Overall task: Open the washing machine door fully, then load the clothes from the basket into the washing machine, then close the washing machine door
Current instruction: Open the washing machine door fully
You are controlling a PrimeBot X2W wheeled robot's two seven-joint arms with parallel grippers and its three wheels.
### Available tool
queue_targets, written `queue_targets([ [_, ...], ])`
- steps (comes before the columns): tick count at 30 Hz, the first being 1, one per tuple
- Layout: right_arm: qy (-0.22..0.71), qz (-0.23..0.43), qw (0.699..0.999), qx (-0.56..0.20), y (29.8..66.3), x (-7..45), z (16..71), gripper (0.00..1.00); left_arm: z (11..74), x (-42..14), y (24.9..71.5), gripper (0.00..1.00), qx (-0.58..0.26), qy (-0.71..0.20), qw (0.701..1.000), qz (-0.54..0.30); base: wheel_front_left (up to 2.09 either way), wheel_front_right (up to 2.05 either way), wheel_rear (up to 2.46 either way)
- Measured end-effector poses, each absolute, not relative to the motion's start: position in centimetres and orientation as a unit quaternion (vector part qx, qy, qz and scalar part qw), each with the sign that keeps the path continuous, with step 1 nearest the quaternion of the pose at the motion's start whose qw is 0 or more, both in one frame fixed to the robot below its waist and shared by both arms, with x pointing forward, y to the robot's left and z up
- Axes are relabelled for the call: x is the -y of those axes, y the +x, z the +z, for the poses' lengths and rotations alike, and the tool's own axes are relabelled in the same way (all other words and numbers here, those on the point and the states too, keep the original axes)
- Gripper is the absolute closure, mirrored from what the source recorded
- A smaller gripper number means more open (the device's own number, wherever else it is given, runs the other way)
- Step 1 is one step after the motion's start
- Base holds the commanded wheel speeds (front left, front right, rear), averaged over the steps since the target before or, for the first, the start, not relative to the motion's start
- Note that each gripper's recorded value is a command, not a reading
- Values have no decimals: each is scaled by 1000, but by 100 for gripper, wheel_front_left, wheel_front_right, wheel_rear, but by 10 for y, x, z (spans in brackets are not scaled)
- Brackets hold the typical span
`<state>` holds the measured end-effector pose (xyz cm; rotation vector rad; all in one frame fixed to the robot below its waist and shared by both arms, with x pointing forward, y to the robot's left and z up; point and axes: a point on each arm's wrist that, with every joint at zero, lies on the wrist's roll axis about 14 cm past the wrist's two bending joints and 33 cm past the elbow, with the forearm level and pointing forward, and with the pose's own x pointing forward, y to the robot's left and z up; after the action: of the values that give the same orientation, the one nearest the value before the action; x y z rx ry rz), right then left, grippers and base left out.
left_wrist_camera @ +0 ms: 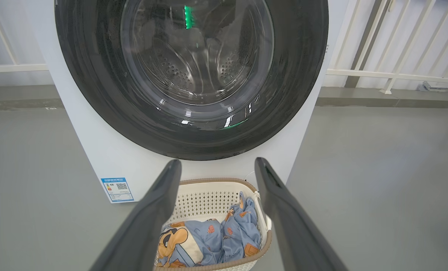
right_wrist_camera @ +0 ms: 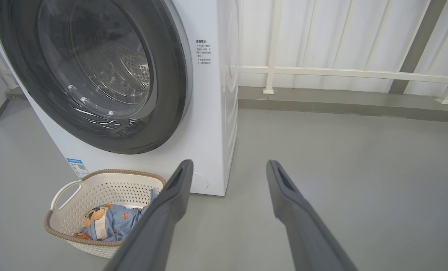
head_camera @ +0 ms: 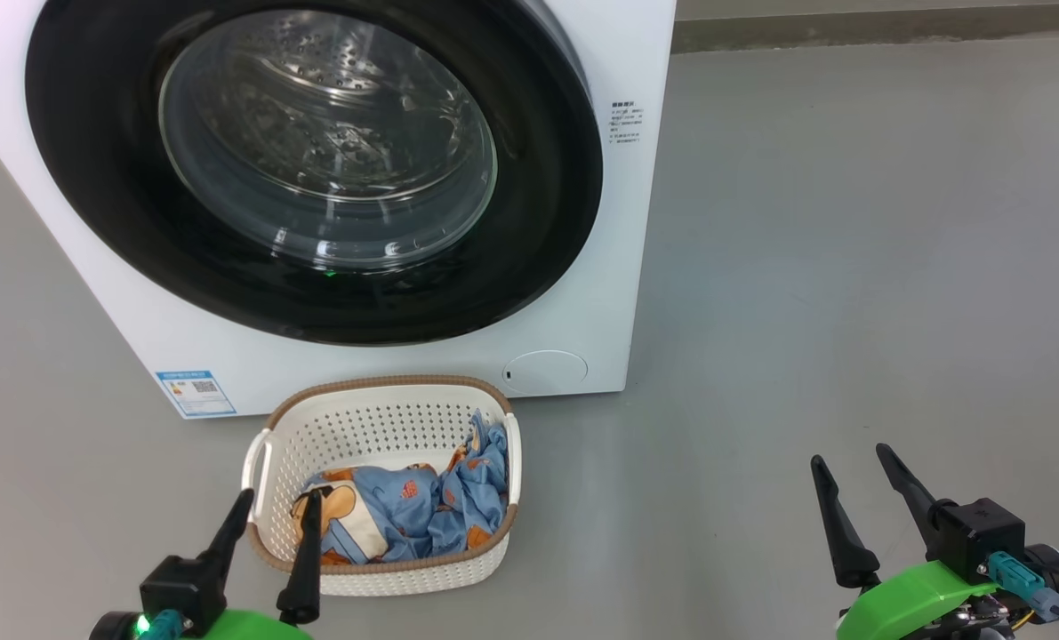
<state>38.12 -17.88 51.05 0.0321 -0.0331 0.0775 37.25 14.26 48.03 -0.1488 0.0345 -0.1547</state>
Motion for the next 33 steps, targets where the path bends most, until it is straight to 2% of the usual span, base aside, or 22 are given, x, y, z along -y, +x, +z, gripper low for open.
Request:
queue_targets([
  [8, 16, 38, 999, 16, 382, 179, 510, 0, 480, -143, 372, 0, -18, -73, 994, -75, 0, 0, 0],
  [9, 17, 39, 999, 16, 382, 179, 510, 100, 479, -143, 372, 0, -19, -73, 994, -75, 0, 0, 0],
  [27, 56, 35, 998, 7, 388, 179, 505, 100, 475, -144, 374, 0, -25, -74, 994, -73, 0, 0, 0],
  [30, 151, 14, 988, 6, 396, 187, 506, 100, 474, -144, 376, 0, -25, -76, 994, -73, 0, 0, 0],
  [33, 289, -6, 957, 0, 407, 195, 506, 100, 474, -143, 380, 0, -25, -77, 994, -74, 0, 0, 0],
])
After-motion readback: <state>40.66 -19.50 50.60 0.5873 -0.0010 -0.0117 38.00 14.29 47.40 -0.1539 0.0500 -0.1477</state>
